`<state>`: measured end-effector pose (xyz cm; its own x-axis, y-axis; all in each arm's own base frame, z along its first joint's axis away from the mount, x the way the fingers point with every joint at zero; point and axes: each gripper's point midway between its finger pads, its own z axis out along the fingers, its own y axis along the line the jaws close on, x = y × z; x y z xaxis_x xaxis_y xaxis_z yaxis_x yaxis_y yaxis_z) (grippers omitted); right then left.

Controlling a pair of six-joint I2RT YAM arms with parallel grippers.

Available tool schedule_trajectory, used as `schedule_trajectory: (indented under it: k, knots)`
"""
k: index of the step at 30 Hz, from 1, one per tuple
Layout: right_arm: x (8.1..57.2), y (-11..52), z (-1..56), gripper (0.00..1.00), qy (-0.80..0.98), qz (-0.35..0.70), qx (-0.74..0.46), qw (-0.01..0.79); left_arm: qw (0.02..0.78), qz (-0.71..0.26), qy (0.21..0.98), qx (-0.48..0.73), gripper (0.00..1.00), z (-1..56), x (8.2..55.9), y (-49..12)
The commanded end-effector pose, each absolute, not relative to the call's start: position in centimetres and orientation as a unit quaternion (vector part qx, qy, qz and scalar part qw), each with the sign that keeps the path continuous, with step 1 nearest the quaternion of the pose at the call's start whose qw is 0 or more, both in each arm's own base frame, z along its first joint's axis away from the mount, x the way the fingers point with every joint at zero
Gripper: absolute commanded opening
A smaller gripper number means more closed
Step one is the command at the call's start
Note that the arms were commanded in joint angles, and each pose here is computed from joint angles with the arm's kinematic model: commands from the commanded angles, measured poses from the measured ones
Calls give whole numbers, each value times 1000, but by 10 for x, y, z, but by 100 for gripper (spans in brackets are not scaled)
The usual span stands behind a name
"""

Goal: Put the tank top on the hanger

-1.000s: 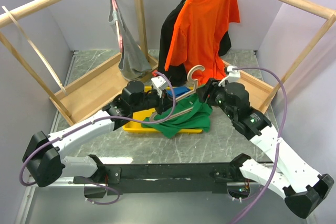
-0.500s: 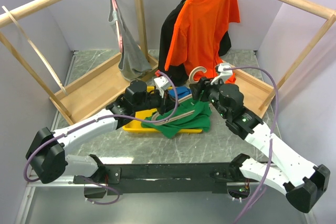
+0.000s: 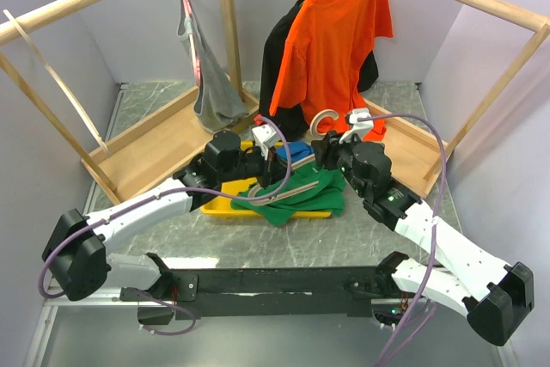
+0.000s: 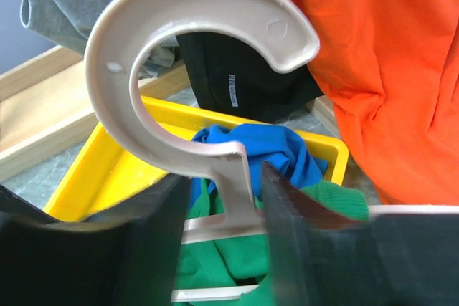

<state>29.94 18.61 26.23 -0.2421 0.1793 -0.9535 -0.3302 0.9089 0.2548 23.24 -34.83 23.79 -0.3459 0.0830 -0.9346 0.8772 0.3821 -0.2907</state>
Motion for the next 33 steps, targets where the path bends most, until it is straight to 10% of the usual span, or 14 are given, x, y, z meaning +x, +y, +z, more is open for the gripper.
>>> schedule_trajectory:
  k: [1,10,21,33]
  knots:
    - [305,183,275,43,741,203,-37,639,489,-466,648,352,7,287,226,-356]
    - [301,182,278,0,731,206,-36,649,495,-453,680,296,33,289,240,-350]
    - [293,184,274,0,733,190,-41,652,511,-380,762,118,63,282,285,-320]
    - [286,185,264,0,744,172,-45,644,453,-302,835,-80,55,218,333,-260]
